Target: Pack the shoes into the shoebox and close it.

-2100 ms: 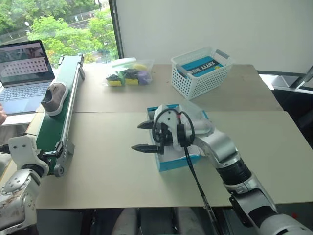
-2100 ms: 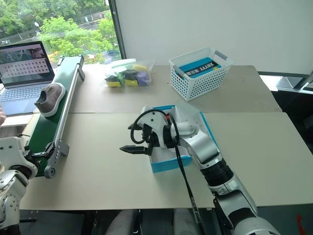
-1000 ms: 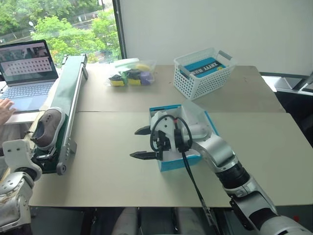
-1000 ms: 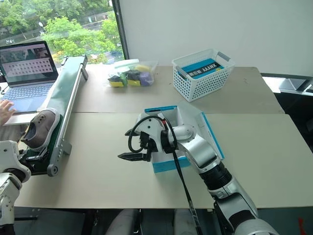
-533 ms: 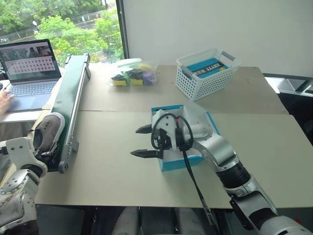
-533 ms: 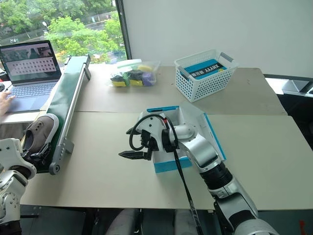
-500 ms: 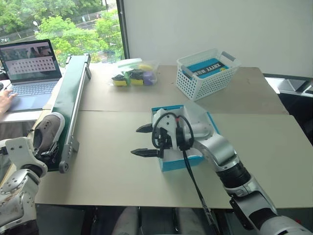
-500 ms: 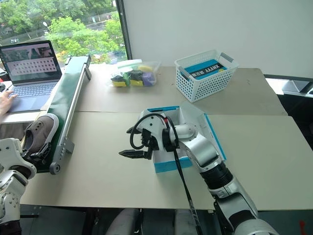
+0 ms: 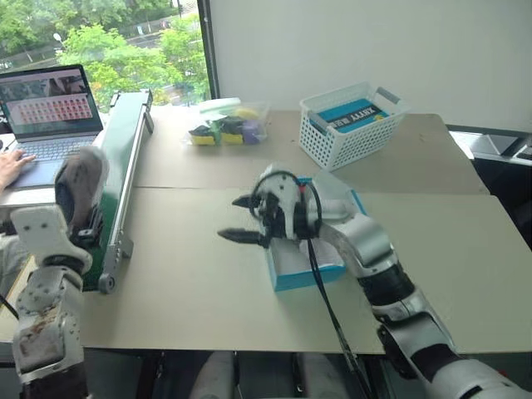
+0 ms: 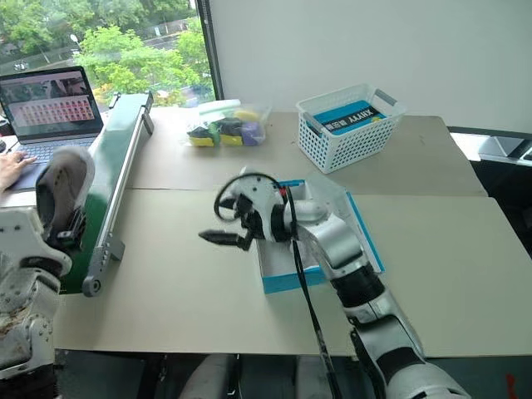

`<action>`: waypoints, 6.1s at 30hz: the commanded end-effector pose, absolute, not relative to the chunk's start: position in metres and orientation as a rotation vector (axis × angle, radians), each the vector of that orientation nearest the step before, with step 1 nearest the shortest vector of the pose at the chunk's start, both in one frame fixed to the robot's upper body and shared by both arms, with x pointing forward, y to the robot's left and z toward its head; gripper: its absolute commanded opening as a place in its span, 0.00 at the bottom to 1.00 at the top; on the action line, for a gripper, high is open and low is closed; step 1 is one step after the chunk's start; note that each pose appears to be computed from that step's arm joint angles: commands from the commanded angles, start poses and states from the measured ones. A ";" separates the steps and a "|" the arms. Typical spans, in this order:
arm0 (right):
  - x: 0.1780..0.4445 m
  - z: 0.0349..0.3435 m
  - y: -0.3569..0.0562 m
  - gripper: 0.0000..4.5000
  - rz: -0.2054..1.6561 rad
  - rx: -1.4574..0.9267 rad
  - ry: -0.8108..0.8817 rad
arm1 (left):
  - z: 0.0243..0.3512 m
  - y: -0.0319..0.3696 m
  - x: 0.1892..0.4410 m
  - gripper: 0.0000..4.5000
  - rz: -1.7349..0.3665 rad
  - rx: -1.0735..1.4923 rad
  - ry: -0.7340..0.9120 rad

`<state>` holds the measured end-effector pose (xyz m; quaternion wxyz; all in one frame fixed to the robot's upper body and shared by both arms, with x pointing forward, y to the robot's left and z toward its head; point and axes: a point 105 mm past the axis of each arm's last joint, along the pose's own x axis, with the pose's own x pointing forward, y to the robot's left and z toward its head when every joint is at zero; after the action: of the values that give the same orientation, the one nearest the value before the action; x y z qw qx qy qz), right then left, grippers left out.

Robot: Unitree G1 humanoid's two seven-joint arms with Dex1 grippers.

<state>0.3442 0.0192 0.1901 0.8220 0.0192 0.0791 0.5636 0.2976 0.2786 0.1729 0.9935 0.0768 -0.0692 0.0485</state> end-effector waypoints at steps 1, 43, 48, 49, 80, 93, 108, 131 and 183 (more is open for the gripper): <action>0.350 0.206 0.020 1.00 1.168 0.325 0.302 | 0.176 0.211 0.301 0.55 -0.121 0.089 -0.170; 0.357 0.233 0.014 1.00 1.148 0.813 0.454 | 0.199 0.119 0.300 0.55 -0.473 -0.138 -0.184; 0.361 0.232 0.010 1.00 1.114 0.819 0.443 | 0.201 0.111 0.299 0.55 -0.496 -0.140 -0.190; 0.361 0.232 0.010 1.00 1.111 0.821 0.441 | 0.200 0.113 0.299 0.55 -0.491 -0.139 -0.187; 0.391 0.256 -0.016 0.16 0.918 0.817 0.294 | 0.186 0.121 0.285 0.99 -0.551 0.028 -0.137; 0.380 0.261 -0.054 0.16 0.897 0.201 0.609 | 0.160 0.146 0.272 0.99 -0.621 0.136 0.007; 0.357 0.182 -0.057 0.16 0.880 -0.035 0.929 | 0.155 0.136 0.270 0.99 -0.611 0.115 -0.003; 0.372 0.108 -0.056 0.16 0.950 -0.518 1.094 | 0.150 0.122 0.273 0.99 -0.620 0.082 -0.008; 0.391 0.219 -0.048 0.77 0.889 0.019 0.552 | 0.158 0.129 0.280 1.00 -0.615 0.118 -0.017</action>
<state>0.3910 -0.0460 0.2050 0.8575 -0.0022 0.2938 0.4223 0.2819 0.1280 0.1459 0.9522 0.0525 0.0139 -0.3005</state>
